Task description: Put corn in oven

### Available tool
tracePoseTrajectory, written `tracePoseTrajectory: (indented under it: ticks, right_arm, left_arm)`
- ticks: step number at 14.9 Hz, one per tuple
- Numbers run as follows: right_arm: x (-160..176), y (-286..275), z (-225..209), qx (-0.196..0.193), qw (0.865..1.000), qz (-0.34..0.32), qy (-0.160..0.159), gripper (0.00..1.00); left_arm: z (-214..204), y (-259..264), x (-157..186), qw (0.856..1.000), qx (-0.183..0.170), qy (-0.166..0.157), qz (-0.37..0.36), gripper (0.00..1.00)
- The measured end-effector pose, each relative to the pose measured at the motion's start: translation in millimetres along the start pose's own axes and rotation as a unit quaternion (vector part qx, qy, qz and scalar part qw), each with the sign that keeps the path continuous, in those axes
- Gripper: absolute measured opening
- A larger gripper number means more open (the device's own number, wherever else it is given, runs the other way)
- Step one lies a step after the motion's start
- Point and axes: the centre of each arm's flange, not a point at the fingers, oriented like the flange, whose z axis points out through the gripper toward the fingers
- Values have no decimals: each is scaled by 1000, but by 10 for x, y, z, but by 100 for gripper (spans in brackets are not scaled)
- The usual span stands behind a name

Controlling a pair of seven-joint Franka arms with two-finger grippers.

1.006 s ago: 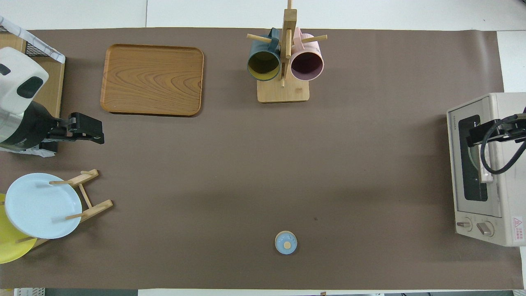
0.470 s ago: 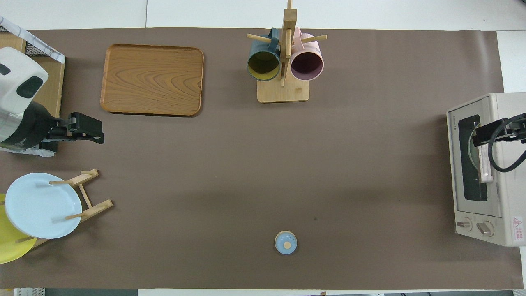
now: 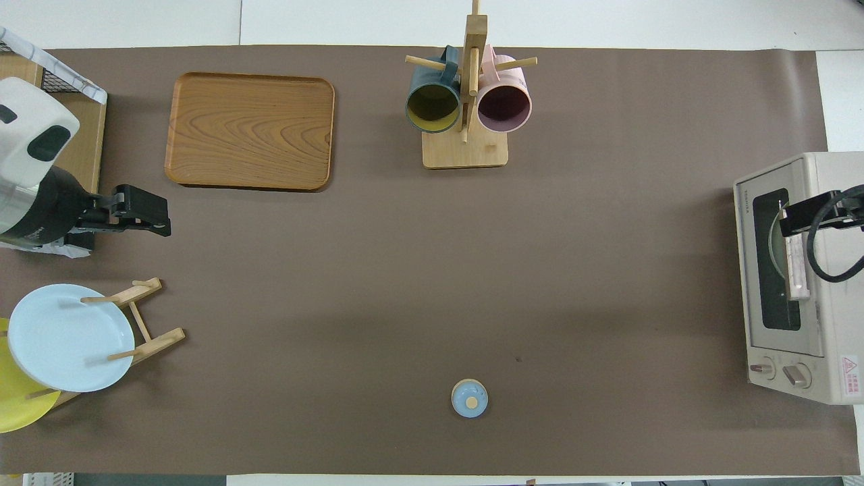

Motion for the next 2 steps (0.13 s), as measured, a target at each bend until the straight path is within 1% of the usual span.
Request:
tracePoseTrajectory:
  ticks: [2]
  right_arm:
    - [6, -50, -11, 12, 1000, -3, 3, 100]
  left_arm:
    - [0, 0, 0, 1000, 0, 0, 0, 100]
